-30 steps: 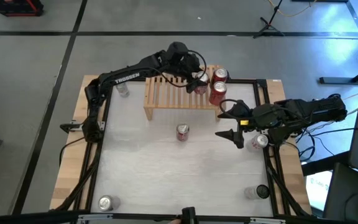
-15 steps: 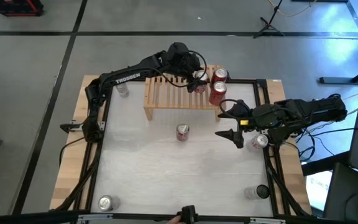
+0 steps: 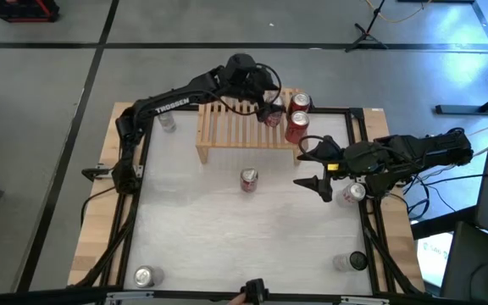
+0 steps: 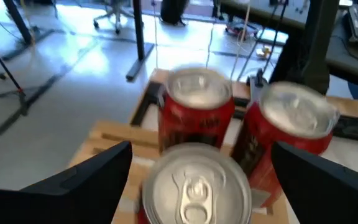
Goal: Place canned beverage on shelf
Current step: Put the red white soda can aligned with the other red white soda can on the shelf
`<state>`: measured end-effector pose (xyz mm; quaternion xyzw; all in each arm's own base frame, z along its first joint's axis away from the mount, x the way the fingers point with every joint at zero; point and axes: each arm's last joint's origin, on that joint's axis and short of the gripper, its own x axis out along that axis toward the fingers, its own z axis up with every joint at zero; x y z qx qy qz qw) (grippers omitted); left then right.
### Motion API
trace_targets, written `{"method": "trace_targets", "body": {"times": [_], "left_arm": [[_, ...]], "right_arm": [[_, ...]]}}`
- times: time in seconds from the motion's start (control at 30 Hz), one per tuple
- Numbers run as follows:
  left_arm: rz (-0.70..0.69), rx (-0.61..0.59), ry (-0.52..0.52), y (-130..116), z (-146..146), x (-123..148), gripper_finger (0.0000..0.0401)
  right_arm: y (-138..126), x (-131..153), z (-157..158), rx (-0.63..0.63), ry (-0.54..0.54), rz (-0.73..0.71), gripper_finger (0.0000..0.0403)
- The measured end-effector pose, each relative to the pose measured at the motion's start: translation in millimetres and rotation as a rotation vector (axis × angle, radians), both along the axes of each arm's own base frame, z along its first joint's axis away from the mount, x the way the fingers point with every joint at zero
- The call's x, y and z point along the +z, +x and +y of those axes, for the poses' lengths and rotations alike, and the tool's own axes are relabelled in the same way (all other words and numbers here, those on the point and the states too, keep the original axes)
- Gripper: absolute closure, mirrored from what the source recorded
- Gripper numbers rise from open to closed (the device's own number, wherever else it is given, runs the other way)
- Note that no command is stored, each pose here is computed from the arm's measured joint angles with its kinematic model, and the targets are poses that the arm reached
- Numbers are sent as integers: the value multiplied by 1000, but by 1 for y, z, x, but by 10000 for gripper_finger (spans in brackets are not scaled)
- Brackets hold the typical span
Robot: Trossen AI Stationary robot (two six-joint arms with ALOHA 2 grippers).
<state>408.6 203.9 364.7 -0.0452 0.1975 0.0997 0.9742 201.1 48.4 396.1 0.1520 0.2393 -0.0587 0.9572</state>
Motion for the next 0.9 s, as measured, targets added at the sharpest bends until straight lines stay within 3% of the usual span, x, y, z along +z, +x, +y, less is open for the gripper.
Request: {"method": "trace_targets", "body": {"times": [0.23,0.37,0.7,0.9], "left_arm": [[-30,-8,59,-17,-10,62,27],[28,-17,38,-34,-30,90,27],[161,-34,60,-81,-137,108,27],[124,-25,-2,-123,-190,82,27]], "right_arm": [[0,-1,0,0,-3,10,29],[0,-1,0,2,1,11,29],[1,1,1,7,15,-13,29],[0,1,0,6,13,-9,29]]}}
